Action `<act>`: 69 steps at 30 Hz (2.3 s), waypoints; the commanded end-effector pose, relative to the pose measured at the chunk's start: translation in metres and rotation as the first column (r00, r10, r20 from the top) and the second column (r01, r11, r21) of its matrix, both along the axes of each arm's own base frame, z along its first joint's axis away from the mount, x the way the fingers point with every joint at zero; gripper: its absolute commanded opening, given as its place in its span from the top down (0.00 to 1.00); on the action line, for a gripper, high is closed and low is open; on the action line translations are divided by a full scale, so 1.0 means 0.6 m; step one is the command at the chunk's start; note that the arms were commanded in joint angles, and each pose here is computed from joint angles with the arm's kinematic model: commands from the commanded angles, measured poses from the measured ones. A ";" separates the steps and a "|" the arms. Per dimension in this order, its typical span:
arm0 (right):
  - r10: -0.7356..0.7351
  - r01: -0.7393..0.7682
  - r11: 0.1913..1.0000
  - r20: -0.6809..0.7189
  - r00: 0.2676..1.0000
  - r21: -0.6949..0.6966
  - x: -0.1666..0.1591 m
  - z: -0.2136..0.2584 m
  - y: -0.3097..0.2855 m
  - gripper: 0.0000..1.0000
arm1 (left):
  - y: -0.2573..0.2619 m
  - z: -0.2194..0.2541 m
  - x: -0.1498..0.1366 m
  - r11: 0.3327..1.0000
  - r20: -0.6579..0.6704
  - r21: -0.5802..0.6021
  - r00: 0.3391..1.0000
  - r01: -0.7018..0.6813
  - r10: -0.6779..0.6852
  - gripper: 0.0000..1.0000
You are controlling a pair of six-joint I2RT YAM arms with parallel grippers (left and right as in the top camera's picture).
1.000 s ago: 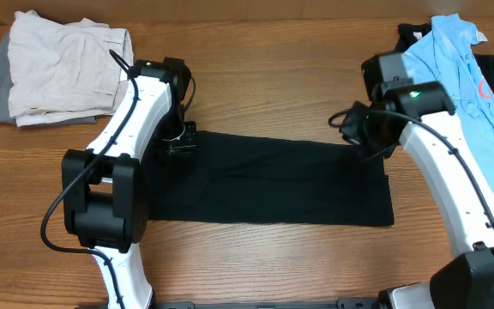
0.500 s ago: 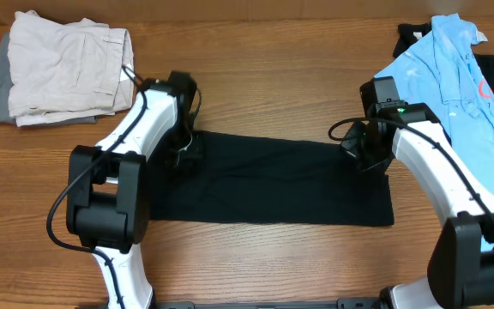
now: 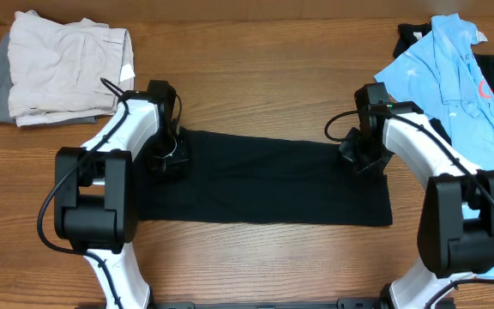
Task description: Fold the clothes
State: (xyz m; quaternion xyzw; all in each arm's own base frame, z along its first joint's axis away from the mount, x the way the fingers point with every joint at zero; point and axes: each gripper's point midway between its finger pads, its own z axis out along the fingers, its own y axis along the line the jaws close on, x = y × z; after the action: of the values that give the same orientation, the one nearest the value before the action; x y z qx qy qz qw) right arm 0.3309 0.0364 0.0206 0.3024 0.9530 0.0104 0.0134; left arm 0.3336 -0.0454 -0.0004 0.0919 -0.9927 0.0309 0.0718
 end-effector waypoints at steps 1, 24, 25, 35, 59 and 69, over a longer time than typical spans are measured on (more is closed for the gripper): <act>-0.004 0.003 1.000 -0.030 1.000 -0.017 -0.006 -0.017 -0.008 0.96 | 0.030 -0.018 -0.016 0.999 -0.012 0.050 1.000 -0.018 0.019 0.92; -0.048 0.047 0.999 -0.028 0.998 -0.025 0.013 -0.057 -0.064 0.96 | 0.175 -0.028 -0.036 0.931 -0.022 0.105 0.935 -0.350 0.354 0.95; -0.046 0.046 0.999 -0.019 0.999 -0.020 0.017 -0.057 -0.061 0.96 | 0.179 -0.028 -0.038 0.924 -0.023 0.111 0.929 -0.366 0.370 0.95; 0.037 -0.039 0.999 0.053 0.998 0.035 0.047 -0.052 -0.036 0.96 | 0.208 -0.028 -0.046 0.876 -0.011 0.172 0.888 -0.451 0.459 0.89; 0.151 -0.181 0.971 0.183 0.971 0.158 0.036 0.137 -0.082 0.12 | 0.206 0.144 -0.006 0.906 0.113 0.082 0.907 -0.415 0.405 0.13; 0.230 -0.342 0.848 0.299 0.926 0.406 0.004 0.095 -0.037 0.07 | 0.117 0.174 -0.019 0.977 0.086 -0.048 0.974 -0.207 0.210 0.06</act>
State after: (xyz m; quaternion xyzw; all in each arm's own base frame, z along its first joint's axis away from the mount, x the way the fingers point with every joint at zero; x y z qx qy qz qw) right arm 0.3358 -0.0045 0.0741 0.2035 0.9614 0.1796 0.0461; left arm 0.3160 0.0500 0.0879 0.2462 -0.9682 0.0117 0.0433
